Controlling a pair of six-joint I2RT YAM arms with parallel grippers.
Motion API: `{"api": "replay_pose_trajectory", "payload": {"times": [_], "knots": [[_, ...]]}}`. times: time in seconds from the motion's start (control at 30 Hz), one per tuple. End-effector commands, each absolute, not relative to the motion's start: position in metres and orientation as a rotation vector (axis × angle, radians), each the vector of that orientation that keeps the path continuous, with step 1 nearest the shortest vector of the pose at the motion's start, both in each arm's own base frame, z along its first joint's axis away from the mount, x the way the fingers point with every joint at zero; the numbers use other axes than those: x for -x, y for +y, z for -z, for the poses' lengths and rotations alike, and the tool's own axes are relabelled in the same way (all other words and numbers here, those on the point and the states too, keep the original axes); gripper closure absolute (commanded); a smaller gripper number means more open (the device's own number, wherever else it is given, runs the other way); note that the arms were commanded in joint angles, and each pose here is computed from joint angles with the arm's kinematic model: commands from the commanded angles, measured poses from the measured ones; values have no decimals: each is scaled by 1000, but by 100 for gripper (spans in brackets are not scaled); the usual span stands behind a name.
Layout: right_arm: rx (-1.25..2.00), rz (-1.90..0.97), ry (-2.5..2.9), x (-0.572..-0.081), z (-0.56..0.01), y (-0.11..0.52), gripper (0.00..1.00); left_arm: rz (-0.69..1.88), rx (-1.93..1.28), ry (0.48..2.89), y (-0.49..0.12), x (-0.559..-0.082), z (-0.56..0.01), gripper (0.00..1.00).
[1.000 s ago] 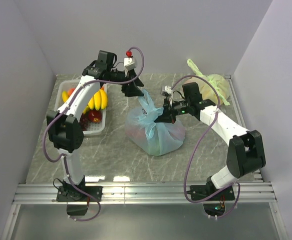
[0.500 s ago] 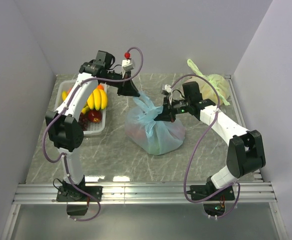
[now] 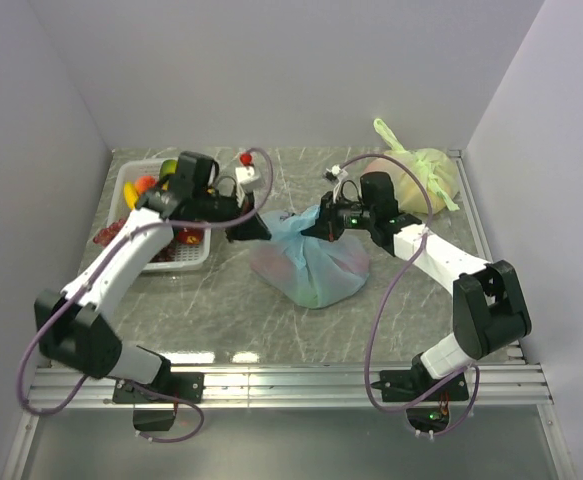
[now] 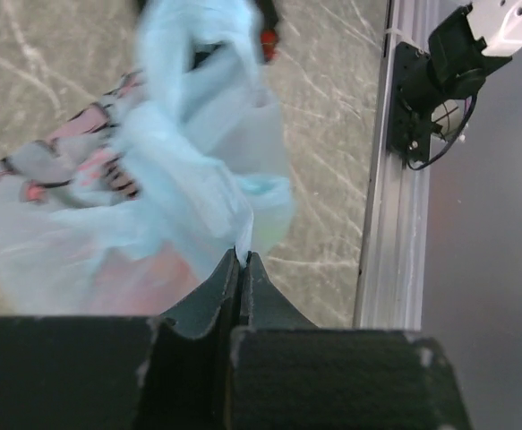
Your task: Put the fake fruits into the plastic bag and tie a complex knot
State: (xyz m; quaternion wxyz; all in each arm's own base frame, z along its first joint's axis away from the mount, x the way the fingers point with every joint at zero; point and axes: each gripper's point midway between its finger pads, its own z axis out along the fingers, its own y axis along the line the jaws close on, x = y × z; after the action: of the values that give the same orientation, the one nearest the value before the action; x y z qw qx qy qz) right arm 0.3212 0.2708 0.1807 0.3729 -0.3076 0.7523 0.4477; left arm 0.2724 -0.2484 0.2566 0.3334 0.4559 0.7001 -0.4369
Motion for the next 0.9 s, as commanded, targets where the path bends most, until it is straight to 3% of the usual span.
{"api": "replay_pose_trajectory", "payload": {"times": [0.0,0.3,0.63,0.87], "knots": [[544,-1103,1903,-344,-211,271,100,1072,-1139,1739,-278,-263,-268,100],[419,-1163,1956,-345,-218,277,100,966,-990,1952,-337,-287,-201,100],[388,-1223,1967,-316,-223,270,100,659,-611,2132,-314,-359,-143,100],[332,-1284,2021,-300,-207,268,100,1001,-622,1998,-333,-349,-178,100]]}}
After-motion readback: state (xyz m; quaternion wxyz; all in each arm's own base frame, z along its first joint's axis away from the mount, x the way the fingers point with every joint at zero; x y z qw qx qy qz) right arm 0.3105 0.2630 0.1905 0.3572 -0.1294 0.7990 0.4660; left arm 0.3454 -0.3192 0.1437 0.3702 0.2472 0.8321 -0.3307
